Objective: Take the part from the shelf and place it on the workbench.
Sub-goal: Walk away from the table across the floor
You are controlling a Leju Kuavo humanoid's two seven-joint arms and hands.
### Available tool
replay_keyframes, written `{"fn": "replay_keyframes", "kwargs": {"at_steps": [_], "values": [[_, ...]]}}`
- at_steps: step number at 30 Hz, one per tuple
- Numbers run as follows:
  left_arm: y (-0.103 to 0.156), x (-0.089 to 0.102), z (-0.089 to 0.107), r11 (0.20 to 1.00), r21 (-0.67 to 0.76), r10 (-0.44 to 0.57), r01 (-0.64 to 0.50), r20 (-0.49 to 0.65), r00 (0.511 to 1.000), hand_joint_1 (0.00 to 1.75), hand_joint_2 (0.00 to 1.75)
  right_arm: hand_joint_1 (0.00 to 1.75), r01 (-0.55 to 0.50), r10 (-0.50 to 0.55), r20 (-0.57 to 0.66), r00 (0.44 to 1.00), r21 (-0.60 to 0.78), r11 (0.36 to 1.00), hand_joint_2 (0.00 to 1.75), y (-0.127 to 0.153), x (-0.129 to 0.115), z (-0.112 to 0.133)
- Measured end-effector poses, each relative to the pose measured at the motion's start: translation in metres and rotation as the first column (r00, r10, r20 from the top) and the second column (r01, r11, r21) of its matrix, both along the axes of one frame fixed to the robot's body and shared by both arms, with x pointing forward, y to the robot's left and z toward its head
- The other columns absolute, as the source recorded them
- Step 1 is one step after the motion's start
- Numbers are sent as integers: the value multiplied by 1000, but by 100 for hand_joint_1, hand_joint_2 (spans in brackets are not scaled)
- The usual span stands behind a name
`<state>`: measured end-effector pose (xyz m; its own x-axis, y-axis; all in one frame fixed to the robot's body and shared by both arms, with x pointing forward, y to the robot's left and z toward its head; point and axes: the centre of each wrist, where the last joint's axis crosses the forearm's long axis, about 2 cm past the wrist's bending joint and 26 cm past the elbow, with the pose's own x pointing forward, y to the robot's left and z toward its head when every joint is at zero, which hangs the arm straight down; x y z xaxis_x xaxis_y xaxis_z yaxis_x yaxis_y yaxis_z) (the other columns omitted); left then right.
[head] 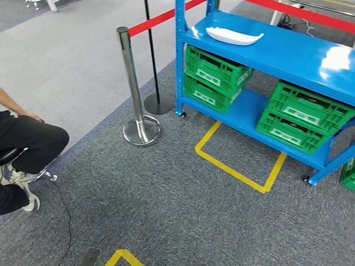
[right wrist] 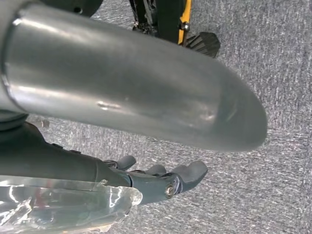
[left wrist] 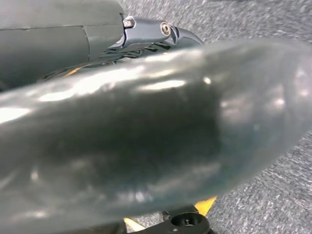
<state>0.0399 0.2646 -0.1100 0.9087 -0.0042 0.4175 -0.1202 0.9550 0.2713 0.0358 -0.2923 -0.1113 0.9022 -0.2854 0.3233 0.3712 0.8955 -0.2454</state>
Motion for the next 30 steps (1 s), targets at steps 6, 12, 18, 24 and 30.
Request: {"fn": "replay_keyframes", "kwargs": {"at_steps": [6, 12, 18, 24, 30], "values": [[0, 2, 0, 1000, 1, -5, 5, 3, 1000, 0, 0, 0, -2, 2, 2, 1000, 4, 1000, 0, 1, 1, 0], [2, -1, 0, 1000, 7, -10, 11, -2, 1000, 0, 0, 0, -9, 8, 6, 1000, 9, 1000, 0, 2, -1, 0], [2, 2, 0, 1000, 8, -12, 12, 2, 1000, 0, 0, 0, -10, 10, 7, 1000, 8, 1000, 0, 3, -4, 0], [3, 0, 0, 1000, 8, -12, 12, -2, 1000, 0, 0, 0, -10, 10, 15, 1000, 8, 1000, 0, 3, -1, 0], [2, 0, 0, 1000, 8, -12, 12, -1, 1000, 0, 0, 0, -11, 11, 13, 1000, 9, 1000, 0, 3, 0, 0]]}}
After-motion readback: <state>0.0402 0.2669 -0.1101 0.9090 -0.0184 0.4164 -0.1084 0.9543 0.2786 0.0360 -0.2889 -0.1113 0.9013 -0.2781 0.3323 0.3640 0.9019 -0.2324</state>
